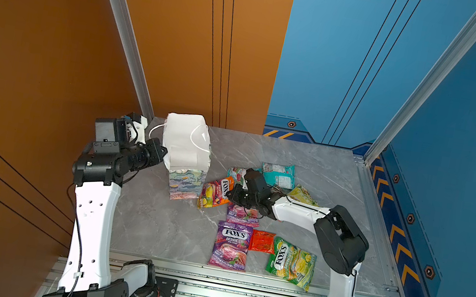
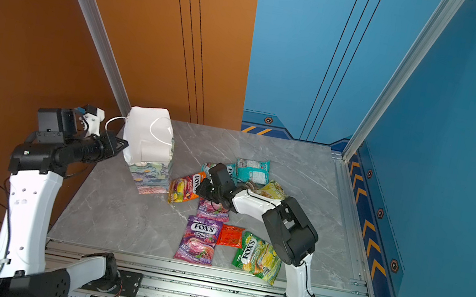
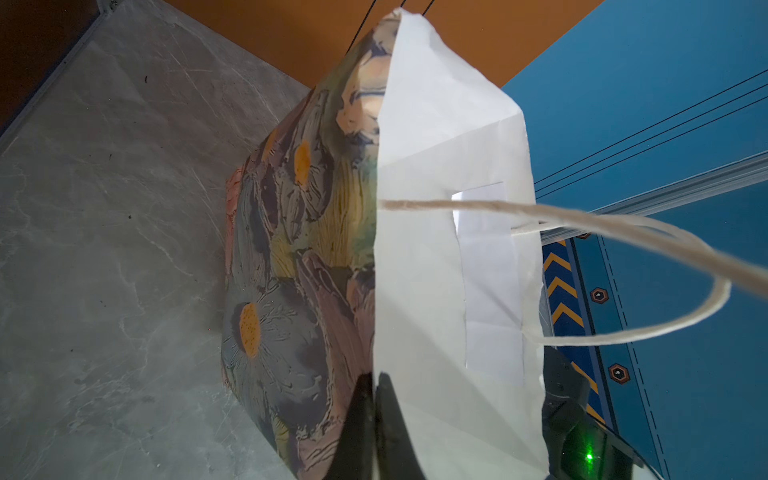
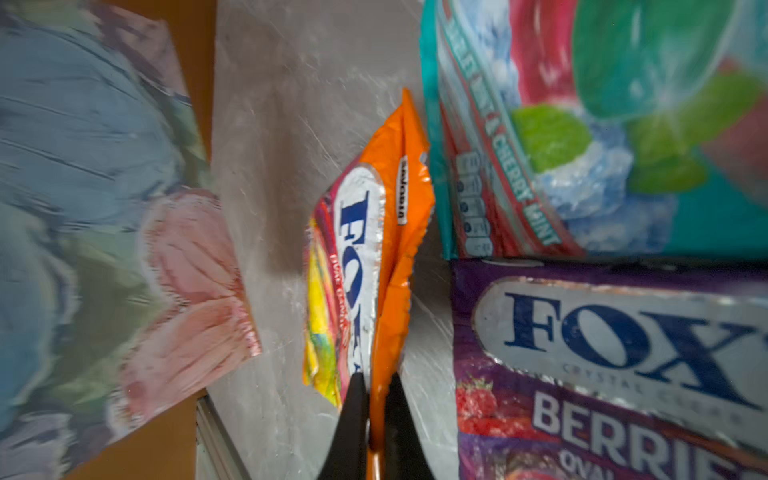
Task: Place the snacks into the paper bag
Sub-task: 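Grasp the orange Fox's Fruits candy bag with the right gripper and lift, then carry the orange candy bag with the right gripper over the paper bag opening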
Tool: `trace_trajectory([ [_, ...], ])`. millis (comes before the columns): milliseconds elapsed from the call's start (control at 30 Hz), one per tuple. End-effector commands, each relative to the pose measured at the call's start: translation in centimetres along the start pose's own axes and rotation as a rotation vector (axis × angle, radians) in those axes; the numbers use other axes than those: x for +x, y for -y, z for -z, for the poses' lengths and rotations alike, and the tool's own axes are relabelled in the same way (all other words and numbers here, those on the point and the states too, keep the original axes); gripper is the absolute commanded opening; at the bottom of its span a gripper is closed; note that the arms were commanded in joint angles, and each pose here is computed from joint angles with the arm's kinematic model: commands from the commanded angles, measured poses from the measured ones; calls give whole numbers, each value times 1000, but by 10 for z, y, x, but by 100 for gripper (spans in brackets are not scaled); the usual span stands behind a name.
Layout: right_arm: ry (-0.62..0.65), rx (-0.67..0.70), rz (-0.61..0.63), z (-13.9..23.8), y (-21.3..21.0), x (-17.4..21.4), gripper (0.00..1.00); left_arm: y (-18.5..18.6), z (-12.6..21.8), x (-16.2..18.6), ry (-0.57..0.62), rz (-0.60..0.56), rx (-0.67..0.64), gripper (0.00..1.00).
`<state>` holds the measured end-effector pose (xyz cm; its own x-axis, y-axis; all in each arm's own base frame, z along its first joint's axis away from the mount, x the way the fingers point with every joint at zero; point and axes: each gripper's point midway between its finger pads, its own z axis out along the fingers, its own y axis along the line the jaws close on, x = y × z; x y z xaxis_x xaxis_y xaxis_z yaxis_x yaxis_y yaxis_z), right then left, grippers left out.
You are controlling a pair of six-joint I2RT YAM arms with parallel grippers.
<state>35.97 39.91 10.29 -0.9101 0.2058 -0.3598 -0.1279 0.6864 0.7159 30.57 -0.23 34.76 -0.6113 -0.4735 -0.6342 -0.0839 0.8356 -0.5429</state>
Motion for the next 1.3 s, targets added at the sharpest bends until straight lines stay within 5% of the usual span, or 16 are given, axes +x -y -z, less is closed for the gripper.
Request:
trace_trajectory([
  [0, 38, -60, 107, 43, -36, -21, 0, 1, -3, 9, -44, 3, 24, 0],
  [300, 144, -38, 218, 115, -59, -47, 0, 1, -12, 21, -99, -2, 22, 0],
  [833, 312, 34, 360, 213, -85, -74, 0, 4, -55, 67, -362, -44, 53, 0],
  [1267, 464, -146, 494, 266, -195, -97, 0, -2, -68, 72, -389, -125, -26, 0],
])
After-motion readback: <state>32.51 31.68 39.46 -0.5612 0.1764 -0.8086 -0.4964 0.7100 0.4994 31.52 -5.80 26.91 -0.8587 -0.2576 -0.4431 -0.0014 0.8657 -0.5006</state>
